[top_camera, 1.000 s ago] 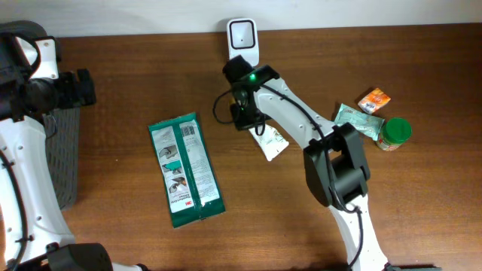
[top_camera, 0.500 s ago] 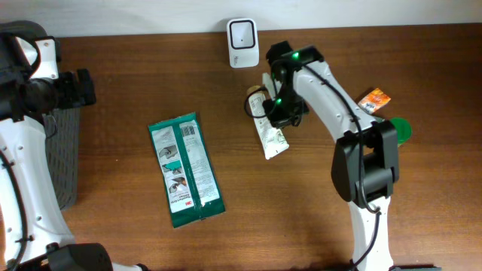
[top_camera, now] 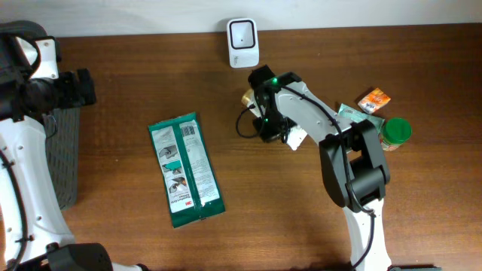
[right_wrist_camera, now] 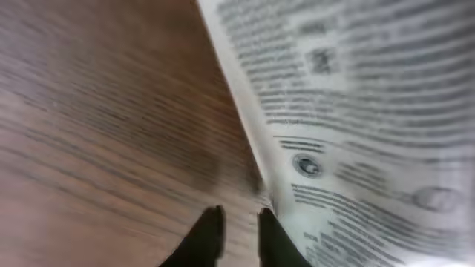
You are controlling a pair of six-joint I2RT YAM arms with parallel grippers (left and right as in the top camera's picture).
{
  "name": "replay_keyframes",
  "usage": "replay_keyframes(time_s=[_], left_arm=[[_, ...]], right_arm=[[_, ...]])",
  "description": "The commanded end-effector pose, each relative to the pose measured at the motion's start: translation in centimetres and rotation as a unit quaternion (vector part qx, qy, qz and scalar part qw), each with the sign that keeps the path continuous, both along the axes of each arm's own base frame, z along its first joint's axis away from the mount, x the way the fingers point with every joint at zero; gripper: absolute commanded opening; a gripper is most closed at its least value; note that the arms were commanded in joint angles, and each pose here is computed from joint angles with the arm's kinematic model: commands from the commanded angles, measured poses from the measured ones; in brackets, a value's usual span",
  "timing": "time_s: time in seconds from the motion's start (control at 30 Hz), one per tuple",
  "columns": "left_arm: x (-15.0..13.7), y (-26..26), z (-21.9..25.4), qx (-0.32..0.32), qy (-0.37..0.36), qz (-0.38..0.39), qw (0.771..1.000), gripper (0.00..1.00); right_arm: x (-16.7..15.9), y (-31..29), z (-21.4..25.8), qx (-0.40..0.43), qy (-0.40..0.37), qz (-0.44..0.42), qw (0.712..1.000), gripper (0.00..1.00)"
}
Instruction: Scan the item barcode
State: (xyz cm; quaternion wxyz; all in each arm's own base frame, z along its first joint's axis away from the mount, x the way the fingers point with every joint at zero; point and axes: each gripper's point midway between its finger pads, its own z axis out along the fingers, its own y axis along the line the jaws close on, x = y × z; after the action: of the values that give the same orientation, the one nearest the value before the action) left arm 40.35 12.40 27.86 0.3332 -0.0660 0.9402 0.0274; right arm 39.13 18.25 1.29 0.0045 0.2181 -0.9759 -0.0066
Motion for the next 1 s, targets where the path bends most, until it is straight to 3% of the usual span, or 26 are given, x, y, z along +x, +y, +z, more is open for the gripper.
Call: replay_keyframes(time_s=[0.0,0.07,0.1,0.17,0.3,0.4,0.47,0.53,0.63,0.67,0.7,0.73,0.87,0.97], left_arm=[[-0.1,0.0,0.7,0.007,-0.008,-0.004,1.000,0.99],[-0.1,0.0,0.7,0.007,-0.008,-0.004,1.000,0.99],[-0.1,0.0,0.7,0.007,-0.008,-0.004,1.000,0.99],[-0.1,0.0,0.7,0.007,-0.008,-0.004,1.000,0.99],[-0.1,0.0,0.7,0.007,-0.008,-0.004,1.000,0.99],[-0.1,0.0,0.7,0.007,-0.008,-0.004,1.000,0.99],[-0.1,0.0,0.7,0.007,-0.008,-0.004,1.000,0.99],[-0.1,0.0,0.7,0.007,-0.008,-0.004,1.000,0.99],[-0.1,0.0,0.7,0.007,-0.008,-0.004,1.000,0.99],[-0.1,0.0,0.7,0.007,-0.008,-0.004,1.000,0.99],[-0.1,0.0,0.7,0.007,-0.008,-0.004,1.000,0.99],[-0.1,0.0,0.7,0.007,-0.008,-0.004,1.000,0.99],[-0.1,0.0,0.7,0.007,-0.008,-0.004,1.000,0.99],[-0.1,0.0,0.7,0.007,-0.008,-0.004,1.000,0.99]], right_arm=[[3.3,-0.2,7.3,0.073,-0.073,-0.005,0.995,0.35],[4.9,-2.1,8.1,0.123,-0.076,-0.011,0.989,0.67],[5.5,-3.2,7.8,0.144,-0.073,-0.014,0.987,0.74],[6.7,-5.1,6.2,0.201,-0.062,-0.004,0.978,0.83],[5.2,-4.4,1.7,0.301,0.021,-0.008,0.953,0.82],[3.7,-2.4,1.2,0.346,0.067,-0.014,0.936,0.58],[2.0,-1.1,1.1,0.342,0.098,-0.010,0.935,0.50],[0.6,0.6,0.1,0.333,0.131,-0.040,0.933,0.50],[1.3,1.8,-1.0,0.330,0.126,-0.088,0.931,0.49],[1.9,2.0,-1.4,0.333,0.113,-0.089,0.932,0.35],[2.2,2.0,-1.5,0.336,0.106,-0.086,0.932,0.13],[2.3,2.1,-1.4,0.339,0.103,-0.084,0.931,0.08],[2.3,4.2,2.8,0.433,0.082,-0.018,0.898,0.04],[0.3,4.1,11.7,0.455,0.030,0.050,0.888,0.04]])
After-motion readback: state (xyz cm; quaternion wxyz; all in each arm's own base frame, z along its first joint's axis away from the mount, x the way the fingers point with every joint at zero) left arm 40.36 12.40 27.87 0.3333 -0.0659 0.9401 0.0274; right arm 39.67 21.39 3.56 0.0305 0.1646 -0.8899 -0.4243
